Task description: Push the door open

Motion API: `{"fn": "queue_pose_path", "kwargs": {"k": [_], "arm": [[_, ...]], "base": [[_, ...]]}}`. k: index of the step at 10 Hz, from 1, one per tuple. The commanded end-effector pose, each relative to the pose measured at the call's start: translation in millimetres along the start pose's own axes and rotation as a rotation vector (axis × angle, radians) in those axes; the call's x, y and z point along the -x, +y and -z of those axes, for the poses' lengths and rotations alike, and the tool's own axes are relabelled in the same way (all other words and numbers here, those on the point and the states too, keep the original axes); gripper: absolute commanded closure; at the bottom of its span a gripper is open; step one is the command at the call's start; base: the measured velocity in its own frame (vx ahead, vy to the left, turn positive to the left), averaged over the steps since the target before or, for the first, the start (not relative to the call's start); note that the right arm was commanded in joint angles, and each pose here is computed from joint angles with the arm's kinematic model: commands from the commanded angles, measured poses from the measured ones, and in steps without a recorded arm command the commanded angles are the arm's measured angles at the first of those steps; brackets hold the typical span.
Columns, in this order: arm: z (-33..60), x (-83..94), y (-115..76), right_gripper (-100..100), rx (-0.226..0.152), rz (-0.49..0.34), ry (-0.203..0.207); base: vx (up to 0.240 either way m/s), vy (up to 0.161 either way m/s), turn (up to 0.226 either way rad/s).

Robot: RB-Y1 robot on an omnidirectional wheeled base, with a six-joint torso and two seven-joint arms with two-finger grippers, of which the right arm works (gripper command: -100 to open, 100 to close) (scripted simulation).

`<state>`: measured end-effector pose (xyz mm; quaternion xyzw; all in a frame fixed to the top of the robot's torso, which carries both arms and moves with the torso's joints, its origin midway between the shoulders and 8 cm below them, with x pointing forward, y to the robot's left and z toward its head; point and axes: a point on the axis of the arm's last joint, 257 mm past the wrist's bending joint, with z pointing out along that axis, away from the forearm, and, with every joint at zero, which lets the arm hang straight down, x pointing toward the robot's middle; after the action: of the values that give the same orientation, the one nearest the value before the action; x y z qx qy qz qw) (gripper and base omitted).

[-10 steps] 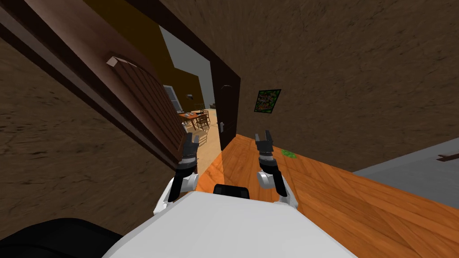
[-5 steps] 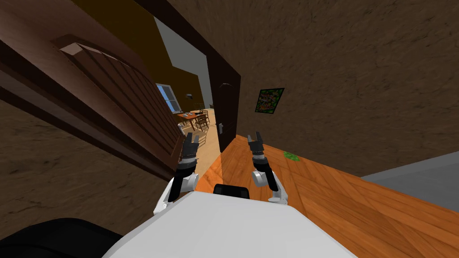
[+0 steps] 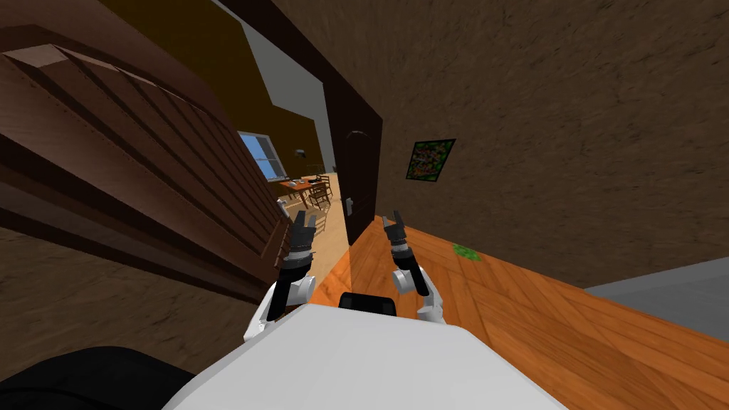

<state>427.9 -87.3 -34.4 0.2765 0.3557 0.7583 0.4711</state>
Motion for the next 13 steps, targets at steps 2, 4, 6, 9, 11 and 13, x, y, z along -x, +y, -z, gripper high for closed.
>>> {"fn": "queue_pose_path", "kwargs": {"k": [2,4,6,9,11,13], "arm": [[-1.7,-21.3,-20.8,-100,-0.037,-0.041,0.045],[-2.3,-39.3,-37.5,-100,-0.068,-0.071,0.083],[-1.6,-57.4,-53.7,-100,-0.101,-0.098,0.121],[0.2,-75.7,-69.6,-100,-0.134,-0.123,0.16],[3.3,-93.8,-85.1,-100,-0.168,-0.144,0.199],[7.6,-111.5,-100.3,-100,-0.203,-0.162,0.239]], "base": [[0.145,-0.01,0.004],[0.136,-0.016,0.001],[0.155,-0.027,0.004],[0.101,-0.009,0.001],[0.141,-0.022,0.003],[0.135,-0.012,0.003]]}}
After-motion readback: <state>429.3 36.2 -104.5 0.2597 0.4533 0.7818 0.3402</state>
